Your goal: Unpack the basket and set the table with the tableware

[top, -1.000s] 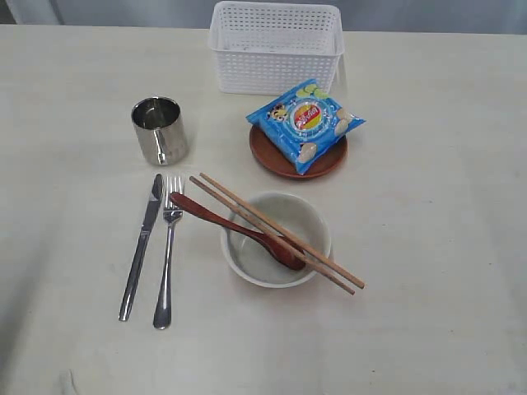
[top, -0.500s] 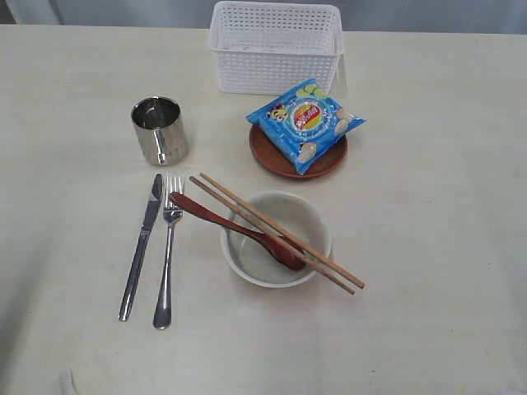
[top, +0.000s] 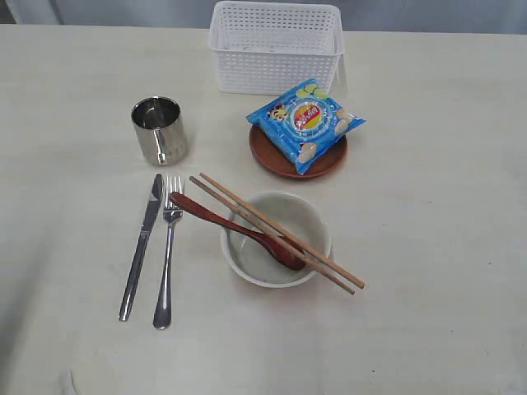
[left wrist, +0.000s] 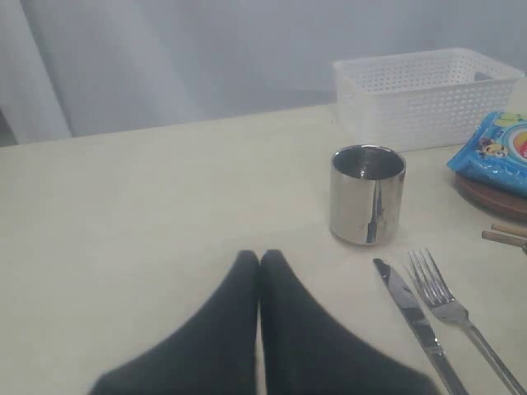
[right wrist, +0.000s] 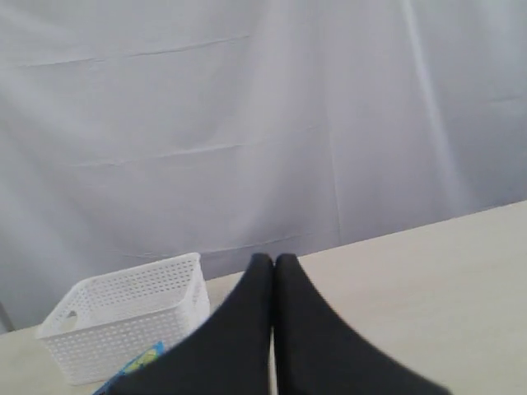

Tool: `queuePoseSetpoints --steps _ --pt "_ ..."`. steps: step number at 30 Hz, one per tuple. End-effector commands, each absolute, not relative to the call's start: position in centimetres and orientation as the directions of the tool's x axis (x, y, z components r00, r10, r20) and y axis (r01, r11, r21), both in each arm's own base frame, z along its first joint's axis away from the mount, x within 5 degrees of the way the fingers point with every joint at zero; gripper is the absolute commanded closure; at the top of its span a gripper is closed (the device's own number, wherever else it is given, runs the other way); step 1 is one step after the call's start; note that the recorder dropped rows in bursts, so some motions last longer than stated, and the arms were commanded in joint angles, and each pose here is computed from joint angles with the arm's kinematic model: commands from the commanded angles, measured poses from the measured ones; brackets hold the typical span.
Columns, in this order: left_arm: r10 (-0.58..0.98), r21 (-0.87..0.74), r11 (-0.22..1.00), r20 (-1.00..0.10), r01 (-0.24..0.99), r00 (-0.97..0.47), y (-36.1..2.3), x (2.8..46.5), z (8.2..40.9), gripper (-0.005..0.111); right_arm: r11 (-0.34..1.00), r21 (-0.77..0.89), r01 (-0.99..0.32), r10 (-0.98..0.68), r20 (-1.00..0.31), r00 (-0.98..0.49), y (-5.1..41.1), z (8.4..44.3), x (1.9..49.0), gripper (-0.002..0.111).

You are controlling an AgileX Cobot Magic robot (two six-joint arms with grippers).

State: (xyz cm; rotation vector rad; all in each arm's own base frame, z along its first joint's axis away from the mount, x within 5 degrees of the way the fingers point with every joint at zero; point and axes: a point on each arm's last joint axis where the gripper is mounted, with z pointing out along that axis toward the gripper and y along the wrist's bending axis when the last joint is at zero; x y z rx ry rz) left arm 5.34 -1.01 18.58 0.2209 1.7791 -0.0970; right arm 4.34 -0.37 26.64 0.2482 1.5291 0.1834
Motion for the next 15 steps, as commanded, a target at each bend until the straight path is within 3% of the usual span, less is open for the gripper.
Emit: queuePoseSetpoints --steps 1,3,7,11,15 --pt "0.088 0.047 0.978 -0.976 0.201 -0.197 -1.0 5.3 18.6 0.107 0.926 0.378 -0.003 0.377 -0.924 0.055 -0.1 24.9 4.6 0.109" --pt "0.088 0.047 0.978 -0.976 0.201 -0.197 -1.0 5.3 18.6 0.107 0.910 0.414 -0.026 0.414 -0.910 0.019 0.1 24.1 4.8 0.109" --pt "0.088 0.047 0.978 -0.976 0.201 -0.197 -1.0 5.3 18.6 0.107 0.945 0.259 -0.200 0.255 -0.966 -0.044 1.1 23.1 5.0 0.109" --pt "0.088 0.047 0.978 -0.976 0.201 -0.197 -1.0 5.3 18.6 0.107 0.954 0.288 -0.082 0.280 -0.955 -0.098 0.6 20.3 5.5 0.109" --pt "0.088 0.047 0.978 -0.976 0.201 -0.197 -1.0 5.3 18.6 0.107 0.962 0.259 -0.088 0.243 -0.958 -0.154 0.7 19.4 5.5 0.109"
